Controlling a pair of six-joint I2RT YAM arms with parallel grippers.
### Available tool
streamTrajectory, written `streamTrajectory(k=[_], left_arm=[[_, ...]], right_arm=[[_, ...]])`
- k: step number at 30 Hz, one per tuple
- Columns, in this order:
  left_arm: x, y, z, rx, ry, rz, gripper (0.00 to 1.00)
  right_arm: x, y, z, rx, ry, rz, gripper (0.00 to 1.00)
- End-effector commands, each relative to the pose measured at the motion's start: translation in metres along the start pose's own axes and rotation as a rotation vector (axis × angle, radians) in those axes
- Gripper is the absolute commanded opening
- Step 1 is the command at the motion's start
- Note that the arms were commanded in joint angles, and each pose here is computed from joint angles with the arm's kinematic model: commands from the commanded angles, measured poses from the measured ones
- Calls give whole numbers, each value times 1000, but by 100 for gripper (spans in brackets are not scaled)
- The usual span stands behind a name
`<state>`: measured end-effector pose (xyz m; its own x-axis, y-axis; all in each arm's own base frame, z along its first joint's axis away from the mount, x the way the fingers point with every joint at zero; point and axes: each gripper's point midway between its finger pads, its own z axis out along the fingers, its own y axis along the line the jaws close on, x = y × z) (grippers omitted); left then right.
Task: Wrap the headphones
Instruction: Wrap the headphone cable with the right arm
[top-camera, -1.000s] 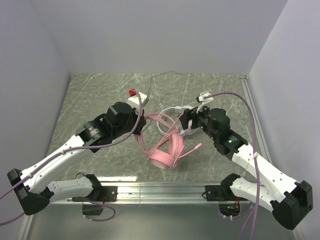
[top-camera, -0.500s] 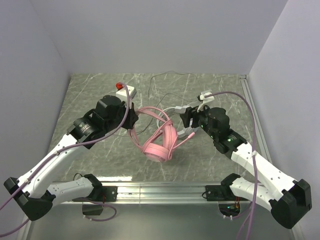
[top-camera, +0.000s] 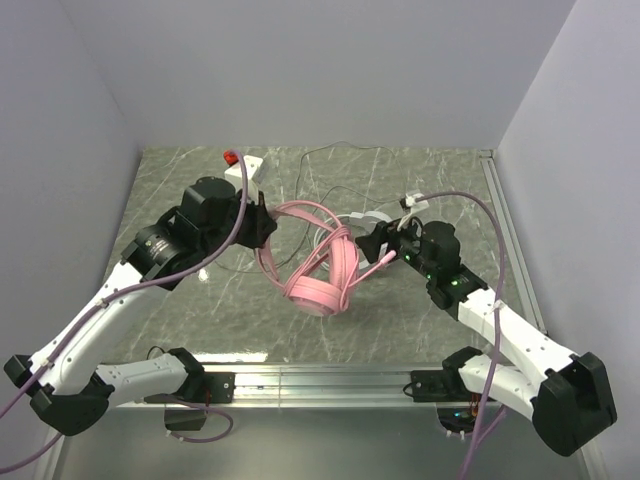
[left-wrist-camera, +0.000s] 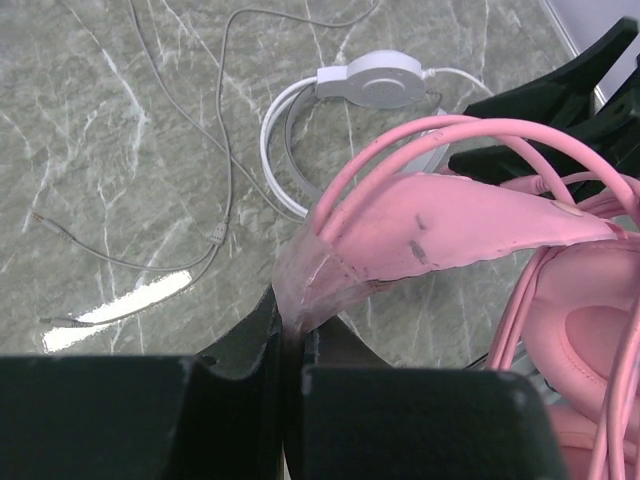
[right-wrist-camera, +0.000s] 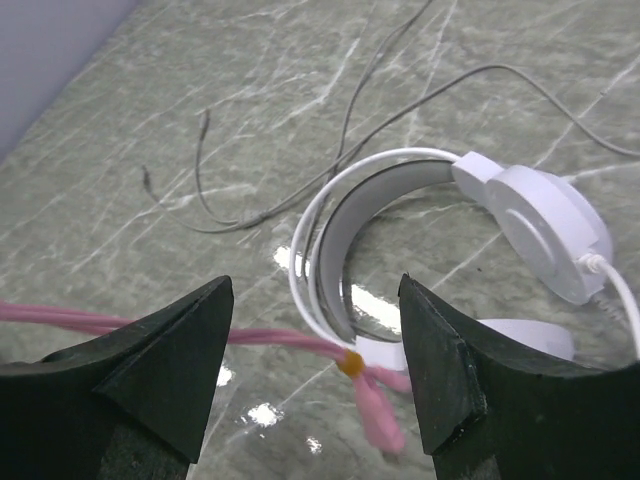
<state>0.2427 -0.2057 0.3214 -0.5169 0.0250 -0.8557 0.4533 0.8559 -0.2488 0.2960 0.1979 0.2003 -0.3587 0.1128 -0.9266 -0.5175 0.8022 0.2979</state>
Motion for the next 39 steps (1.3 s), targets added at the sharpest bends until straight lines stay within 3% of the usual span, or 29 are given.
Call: streamTrajectory(k=[1,8,19,25,31,35,36,37,39], left_arm=[[-45,-18,-14,56,-120,-76,0],[-58,-24,-19,75,-142,-85,0],[-75,-25,-22,51,-159,-117,0],[-82,-31,-27,76,-166,-115,0],[-86,-37,-28,102,-167,-115,0],[-87,-38,-27,106,-164,-118,0],[-88,-38,-27,105,-168,-118,0],[-88,-38,-27,104,-167,-121,0],[-89,-39,-27,112,-170,-121,0]], right_arm=[[-25,20,-6,-136,-114,26,74],[-23,44,-19,-328,-159,31,74],[-18,63,-38,-453,-207,-41,76],[-23,62,-27,-458,-204,-45,78],[-21,51,6,-413,-182,-14,68],[-16,51,13,-415,-183,5,41],[-16,52,13,-420,-182,6,39],[-16,56,13,-435,-181,7,38],[-14,62,11,-460,-181,-1,49]])
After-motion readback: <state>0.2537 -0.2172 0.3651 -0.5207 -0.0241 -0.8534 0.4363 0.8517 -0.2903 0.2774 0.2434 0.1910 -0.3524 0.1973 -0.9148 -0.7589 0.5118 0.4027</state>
